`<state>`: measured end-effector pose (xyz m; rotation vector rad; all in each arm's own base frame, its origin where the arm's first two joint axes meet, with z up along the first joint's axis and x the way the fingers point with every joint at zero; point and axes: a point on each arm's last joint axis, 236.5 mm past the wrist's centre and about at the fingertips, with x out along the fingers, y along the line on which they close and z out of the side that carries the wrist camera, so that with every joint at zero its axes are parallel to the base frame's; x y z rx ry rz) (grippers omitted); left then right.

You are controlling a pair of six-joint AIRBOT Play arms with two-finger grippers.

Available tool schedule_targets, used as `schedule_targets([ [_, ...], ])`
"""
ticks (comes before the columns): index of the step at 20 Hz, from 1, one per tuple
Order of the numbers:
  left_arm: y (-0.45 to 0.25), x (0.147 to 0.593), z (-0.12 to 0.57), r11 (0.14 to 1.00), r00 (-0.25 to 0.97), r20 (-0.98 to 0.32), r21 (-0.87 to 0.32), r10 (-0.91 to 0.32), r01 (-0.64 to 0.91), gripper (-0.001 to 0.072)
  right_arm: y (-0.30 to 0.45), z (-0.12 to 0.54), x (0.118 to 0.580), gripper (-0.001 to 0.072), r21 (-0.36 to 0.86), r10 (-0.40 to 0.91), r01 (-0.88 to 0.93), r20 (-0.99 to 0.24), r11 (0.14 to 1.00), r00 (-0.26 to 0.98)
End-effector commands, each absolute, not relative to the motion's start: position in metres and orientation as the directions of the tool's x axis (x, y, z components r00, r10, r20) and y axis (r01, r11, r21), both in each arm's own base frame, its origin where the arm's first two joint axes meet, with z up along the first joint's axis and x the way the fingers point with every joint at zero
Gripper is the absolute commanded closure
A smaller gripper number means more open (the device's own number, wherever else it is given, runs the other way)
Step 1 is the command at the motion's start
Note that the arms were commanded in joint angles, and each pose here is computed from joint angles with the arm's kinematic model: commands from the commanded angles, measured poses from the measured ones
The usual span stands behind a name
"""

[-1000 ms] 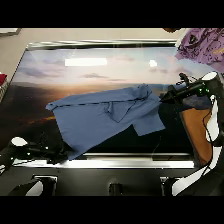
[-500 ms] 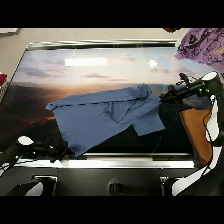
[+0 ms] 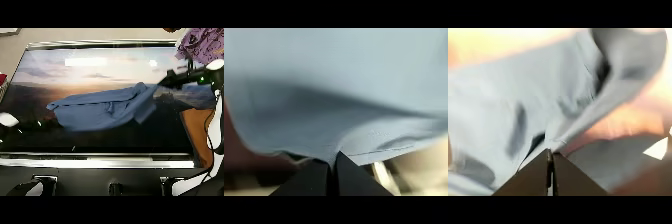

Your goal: Fold the clothes and pants, and hang the long-sleeved shirts on hangers.

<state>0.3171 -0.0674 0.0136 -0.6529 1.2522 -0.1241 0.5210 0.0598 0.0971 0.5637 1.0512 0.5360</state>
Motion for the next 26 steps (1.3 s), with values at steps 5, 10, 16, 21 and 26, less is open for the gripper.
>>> schedule_targets([
  [5,0.060,0.371,0.397,0.922,0.929,-0.342,-0.297,0.140,-0.248,0.0696,0.046,0.408,0.496,0.0694,0.251,0.378,-0.331,-0.167,0.910,0.911],
  [10,0.053,0.272,0.488,0.911,0.965,-0.186,-0.336,0.185,-0.239,0.0696,0.044,0.533,0.338,0.0694,0.025,0.258,-0.260,0.064,0.965,0.964],
  [16,0.052,0.209,0.479,0.873,0.953,-0.189,-0.390,0.236,-0.293,0.0696,0.036,0.577,0.225,0.0694,0.016,0.150,-0.156,0.199,0.988,0.968],
  [21,0.054,0.270,0.413,0.900,0.895,-0.410,-0.301,0.176,-0.315,0.0695,0.026,0.511,0.297,0.0693,0.139,0.153,-0.146,-0.046,0.979,0.987],
  [26,0.056,0.386,0.248,0.924,0.643,-0.765,-0.221,0.034,-0.312,0.0695,0.013,0.318,0.436,0.0693,0.331,0.218,-0.019,-0.578,0.943,0.786],
])
